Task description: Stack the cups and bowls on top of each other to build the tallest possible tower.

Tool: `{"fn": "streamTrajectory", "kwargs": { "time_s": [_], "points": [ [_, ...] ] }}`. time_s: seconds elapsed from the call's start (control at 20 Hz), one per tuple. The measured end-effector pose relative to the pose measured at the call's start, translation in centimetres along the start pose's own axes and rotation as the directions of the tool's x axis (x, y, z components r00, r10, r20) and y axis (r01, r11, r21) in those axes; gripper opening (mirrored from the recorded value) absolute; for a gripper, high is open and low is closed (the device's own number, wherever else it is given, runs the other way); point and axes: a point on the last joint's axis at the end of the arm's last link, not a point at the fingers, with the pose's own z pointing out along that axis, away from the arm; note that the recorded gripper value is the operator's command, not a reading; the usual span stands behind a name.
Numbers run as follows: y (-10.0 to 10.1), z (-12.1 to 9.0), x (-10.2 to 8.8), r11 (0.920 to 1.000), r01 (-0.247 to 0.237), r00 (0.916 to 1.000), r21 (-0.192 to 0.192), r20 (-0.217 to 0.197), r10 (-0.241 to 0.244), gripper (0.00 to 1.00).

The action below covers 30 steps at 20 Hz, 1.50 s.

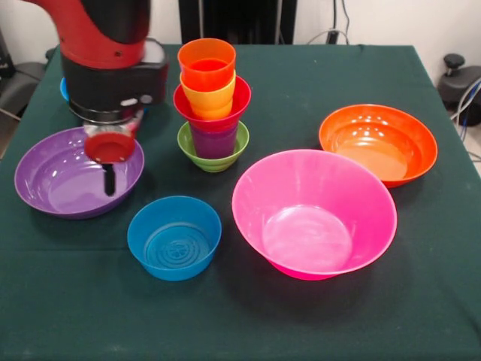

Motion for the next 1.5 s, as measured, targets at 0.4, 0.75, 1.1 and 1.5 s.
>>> {"fn": "streamTrajectory", "kwargs": {
  "time_s": [0.4,0.75,1.1,1.5],
  "points": [
    [2.7,-0.4,2.5,0.9996,0.015,0.9999,-0.026,-0.002,-0.015,1.0],
    [3.8,-0.2,1.2,0.9992,-0.015,0.9999,-0.038,0.003,0.016,1.0],
    [4.6,0.2,-0.3,0.9989,-0.038,0.9992,-0.028,0.009,0.038,1.0],
    [5.0,1.0,-0.8,0.999,-0.043,0.9991,-0.013,0.002,0.043,1.0]
  ]
}}
